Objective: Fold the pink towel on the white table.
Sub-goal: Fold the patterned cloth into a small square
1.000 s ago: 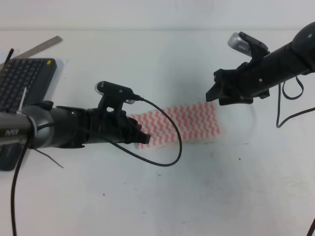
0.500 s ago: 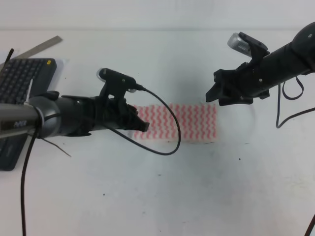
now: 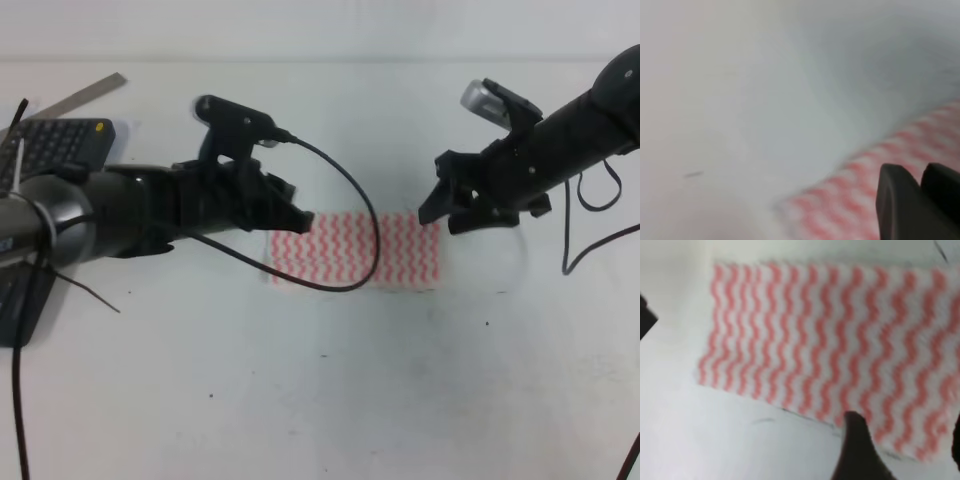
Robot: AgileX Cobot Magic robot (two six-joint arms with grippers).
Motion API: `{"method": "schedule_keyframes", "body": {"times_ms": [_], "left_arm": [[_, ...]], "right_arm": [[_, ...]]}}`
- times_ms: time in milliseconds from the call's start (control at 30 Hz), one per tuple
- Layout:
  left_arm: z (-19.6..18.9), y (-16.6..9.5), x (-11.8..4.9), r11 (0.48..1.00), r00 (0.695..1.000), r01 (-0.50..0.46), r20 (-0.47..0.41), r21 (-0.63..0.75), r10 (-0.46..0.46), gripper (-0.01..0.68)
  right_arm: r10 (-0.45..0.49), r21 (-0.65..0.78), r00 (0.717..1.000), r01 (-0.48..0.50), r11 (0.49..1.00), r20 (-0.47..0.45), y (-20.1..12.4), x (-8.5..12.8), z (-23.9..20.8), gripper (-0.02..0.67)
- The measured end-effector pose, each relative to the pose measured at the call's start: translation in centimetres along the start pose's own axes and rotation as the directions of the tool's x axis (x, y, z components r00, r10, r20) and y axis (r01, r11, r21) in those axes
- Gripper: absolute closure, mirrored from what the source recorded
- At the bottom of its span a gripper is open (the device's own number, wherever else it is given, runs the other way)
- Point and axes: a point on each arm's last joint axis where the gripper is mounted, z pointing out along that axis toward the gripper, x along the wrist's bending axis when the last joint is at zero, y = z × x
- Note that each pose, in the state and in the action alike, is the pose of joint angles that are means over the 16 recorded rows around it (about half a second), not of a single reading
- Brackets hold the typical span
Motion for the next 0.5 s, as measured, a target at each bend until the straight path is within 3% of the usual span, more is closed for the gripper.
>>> {"method": "schedule_keyframes", "body": {"times_ms": [300,500], "left_arm": [[1.1,-1.0,-0.9,0.999,0.993,0.046,0.109,0.015,-0.048,0.586],[2.0,-2.0,-0.7,0.997,0.993,0.061,0.097,0.050,-0.065,0.586]], "right_arm": [[0.046,0.053,0.995,-0.051,0.997,0.085,-1.0,1.2,1.2,0.279],[0.056,0.051,0.989,-0.063,0.997,0.139,-1.3,2.0,2.0,0.278]]}}
